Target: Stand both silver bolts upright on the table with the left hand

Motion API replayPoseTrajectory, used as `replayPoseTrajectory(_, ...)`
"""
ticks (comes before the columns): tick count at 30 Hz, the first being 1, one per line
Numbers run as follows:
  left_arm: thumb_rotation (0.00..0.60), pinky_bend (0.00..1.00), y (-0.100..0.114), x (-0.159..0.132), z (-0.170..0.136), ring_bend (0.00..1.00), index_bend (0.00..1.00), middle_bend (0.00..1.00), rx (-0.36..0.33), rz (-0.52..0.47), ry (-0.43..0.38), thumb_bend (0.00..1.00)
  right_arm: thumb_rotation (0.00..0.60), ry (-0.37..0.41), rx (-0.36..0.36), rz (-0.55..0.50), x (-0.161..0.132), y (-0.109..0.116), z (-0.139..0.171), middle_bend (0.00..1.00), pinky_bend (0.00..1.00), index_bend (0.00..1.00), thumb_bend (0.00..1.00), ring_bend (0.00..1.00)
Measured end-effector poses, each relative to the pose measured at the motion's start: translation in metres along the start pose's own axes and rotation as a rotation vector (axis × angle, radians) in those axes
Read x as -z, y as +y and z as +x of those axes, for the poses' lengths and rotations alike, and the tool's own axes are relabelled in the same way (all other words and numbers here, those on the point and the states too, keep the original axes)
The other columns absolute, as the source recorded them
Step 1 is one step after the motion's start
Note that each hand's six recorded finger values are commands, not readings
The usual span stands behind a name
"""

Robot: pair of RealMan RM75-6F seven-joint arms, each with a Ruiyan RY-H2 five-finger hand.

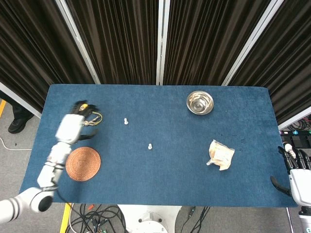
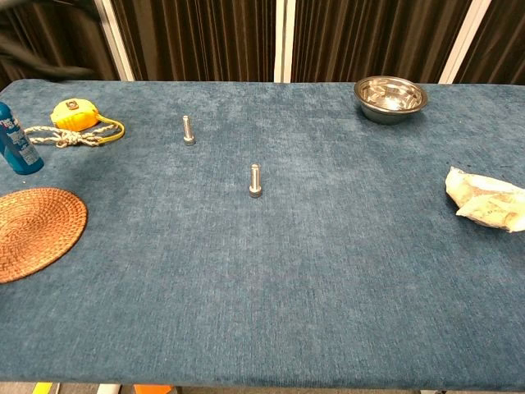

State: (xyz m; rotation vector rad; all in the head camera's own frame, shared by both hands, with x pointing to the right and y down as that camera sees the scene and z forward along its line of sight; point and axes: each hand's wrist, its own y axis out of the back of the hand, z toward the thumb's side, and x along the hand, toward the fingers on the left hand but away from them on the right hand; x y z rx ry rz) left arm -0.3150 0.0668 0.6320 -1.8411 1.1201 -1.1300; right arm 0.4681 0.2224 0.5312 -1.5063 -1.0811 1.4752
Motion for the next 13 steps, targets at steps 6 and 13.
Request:
replayPoseTrajectory(6, 0.6, 0.01, 0.032, 0.058, -0.067, 0.02, 0.26, 0.18, -0.103, 0.071, 0.151, 0.25, 0.6, 0.013, -0.014, -0.035, 0.004, -0.005, -0.004, 0.15, 0.01, 0.08, 0.18, 0.0)
replayPoseTrajectory(13, 0.6, 0.01, 0.039, 0.089, -0.141, 0.02, 0.26, 0.18, -0.113, 0.147, 0.276, 0.23, 0.6, 0.054, -0.028, -0.078, 0.001, -0.012, -0.009, 0.14, 0.01, 0.08, 0.18, 0.0)
